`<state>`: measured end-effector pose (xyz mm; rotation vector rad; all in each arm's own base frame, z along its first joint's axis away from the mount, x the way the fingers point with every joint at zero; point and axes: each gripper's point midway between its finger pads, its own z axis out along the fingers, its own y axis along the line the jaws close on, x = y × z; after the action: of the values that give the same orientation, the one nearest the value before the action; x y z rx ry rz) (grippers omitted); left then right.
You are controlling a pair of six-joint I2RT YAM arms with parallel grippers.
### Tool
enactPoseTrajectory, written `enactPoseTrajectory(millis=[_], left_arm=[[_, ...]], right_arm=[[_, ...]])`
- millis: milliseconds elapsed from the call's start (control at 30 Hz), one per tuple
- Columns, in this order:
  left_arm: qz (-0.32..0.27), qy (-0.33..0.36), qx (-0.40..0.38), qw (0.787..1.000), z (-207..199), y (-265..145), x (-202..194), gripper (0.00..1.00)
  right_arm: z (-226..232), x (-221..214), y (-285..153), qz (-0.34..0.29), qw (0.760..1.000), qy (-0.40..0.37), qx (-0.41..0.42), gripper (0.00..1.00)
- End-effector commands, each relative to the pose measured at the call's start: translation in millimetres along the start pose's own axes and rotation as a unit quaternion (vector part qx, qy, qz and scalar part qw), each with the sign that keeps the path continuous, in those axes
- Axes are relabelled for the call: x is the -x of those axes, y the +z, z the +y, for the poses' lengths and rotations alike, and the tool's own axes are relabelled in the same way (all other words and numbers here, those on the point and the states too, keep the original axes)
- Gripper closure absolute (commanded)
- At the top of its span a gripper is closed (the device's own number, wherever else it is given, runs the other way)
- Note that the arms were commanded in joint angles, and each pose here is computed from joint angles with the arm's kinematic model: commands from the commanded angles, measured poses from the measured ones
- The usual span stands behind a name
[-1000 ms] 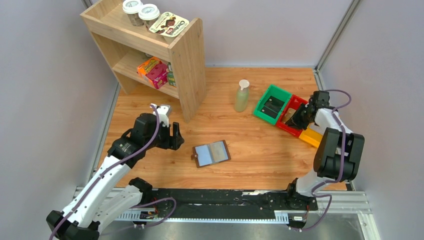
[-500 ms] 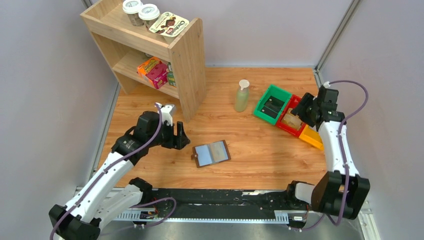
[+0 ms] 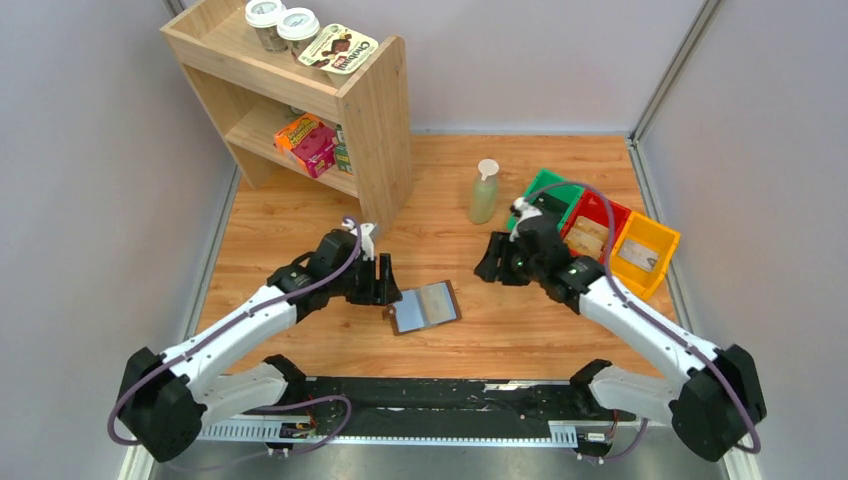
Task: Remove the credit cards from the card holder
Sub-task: Remove the credit card from the card holder.
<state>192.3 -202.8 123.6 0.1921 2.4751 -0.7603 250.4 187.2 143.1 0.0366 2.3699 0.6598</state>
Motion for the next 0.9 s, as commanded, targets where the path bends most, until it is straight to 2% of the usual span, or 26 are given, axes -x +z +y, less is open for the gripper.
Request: enactPoseTrajectory(millis=[0, 167, 233, 567, 767, 867], left_arm=[[-0.018, -0.021, 0.024, 0.999, -3, 24, 3, 0.31], [0.015, -0.047, 0.071, 0.996, 17, 55, -20, 0.43], [0.024, -0.057, 0.089, 0.994, 25, 62, -29, 0.44], [0.062, -0.077, 0.129, 0.987, 46, 79, -64, 0.48], [0.063, -0.078, 0.128, 0.987, 44, 73, -69, 0.48], [0.059, -0.085, 0.128, 0.986, 44, 70, -69, 0.49]], right_arm=[[34, -22, 29, 0.0, 1.0, -0.014, 0.026, 0.46], [51, -57, 60, 0.026, 0.998, -0.057, 0.013, 0.46], [52, -67, 69, 0.035, 0.996, -0.077, 0.002, 0.46], [64, -103, 93, 0.088, 0.988, -0.126, -0.01, 0.48], [65, -105, 97, 0.107, 0.983, -0.145, -0.025, 0.47], [68, -102, 92, 0.114, 0.98, -0.157, -0.031, 0.44]])
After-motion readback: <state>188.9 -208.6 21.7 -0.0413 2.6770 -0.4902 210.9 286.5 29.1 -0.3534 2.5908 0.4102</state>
